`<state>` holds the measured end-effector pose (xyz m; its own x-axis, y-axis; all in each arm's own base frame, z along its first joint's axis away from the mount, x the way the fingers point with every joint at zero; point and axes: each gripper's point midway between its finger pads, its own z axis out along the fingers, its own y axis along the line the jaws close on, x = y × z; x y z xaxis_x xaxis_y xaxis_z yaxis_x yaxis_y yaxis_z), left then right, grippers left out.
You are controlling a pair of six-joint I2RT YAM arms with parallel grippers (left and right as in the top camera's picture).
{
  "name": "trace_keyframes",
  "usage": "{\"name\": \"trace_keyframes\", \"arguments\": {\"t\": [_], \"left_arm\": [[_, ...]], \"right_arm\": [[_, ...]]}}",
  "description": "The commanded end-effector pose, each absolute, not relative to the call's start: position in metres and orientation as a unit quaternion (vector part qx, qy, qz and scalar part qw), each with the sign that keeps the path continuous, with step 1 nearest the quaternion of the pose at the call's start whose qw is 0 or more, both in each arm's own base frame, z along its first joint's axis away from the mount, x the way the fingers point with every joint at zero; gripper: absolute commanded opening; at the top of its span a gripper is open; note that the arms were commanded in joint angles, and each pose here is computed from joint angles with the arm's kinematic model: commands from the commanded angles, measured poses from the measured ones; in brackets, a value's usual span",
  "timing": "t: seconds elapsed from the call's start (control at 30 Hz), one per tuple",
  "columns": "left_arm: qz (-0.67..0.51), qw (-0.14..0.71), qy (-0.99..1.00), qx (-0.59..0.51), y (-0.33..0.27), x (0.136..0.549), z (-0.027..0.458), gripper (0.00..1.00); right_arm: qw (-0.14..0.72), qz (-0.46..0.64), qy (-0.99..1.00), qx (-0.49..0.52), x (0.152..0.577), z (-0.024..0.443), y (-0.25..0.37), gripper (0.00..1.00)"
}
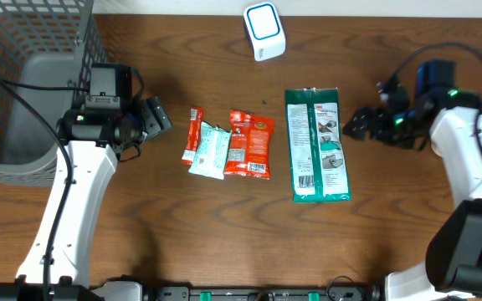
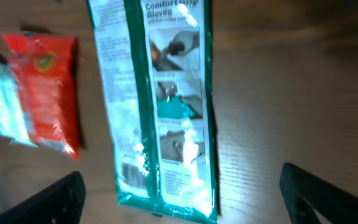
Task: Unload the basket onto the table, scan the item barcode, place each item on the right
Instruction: 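Reach the right gripper left and grasp the glove packet's right edge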
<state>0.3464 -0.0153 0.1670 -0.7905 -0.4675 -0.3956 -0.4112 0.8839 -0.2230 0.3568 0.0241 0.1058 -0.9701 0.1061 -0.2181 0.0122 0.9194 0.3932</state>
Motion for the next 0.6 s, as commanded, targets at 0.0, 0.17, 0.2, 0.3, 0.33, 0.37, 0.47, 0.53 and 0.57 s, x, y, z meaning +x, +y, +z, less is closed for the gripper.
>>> {"name": "trace_keyframes", "arguments": {"t": [0.0,0.17,0.2,0.3,0.33,0.37,0.47,0.53,0.57], "left_arm": [[-0.055,0.229,0.945,-0.227,-0.012,0.348,0.169,0.92],[-0.055,0.229,0.945,-0.227,-0.012,0.348,0.169,0.92],[-0.055,0.229,0.945,-0.227,-0.012,0.348,0.169,0.92],[-0.055,0.229,0.945,-0.227,-0.012,0.348,0.169,0.92],[-0.055,0.229,0.945,-0.227,-0.012,0.348,0.169,0.92],[-0.055,0.229,0.945,-0.227,-0.012,0.348,0.169,0.92],[-0.055,0.229,0.945,-0.227,-0.012,0.348,0.169,0.92],[-0.055,0.229,0.945,-0.227,-0.012,0.348,0.169,0.92],[-0.055,0.229,0.945,-0.227,-0.012,0.348,0.169,0.92]], "right_arm": [[0.109,0.195,0.975,0.007,0.347,0.077,0.036,0.93],[0.136,0.202,0.970,-0.012,0.352,0.058,0.046,0.87],[0.139,0.202,0.969,-0.014,0.352,0.056,0.047,0.86],[0.144,0.202,0.969,-0.019,0.353,0.054,0.049,0.82],[0.146,0.201,0.968,-0.021,0.354,0.054,0.050,0.81],[0.147,0.201,0.968,-0.023,0.355,0.055,0.051,0.80],[0.149,0.201,0.968,-0.024,0.355,0.055,0.051,0.79],[0.149,0.201,0.968,-0.025,0.355,0.054,0.052,0.79],[0.150,0.201,0.968,-0.026,0.355,0.054,0.052,0.79]]}}
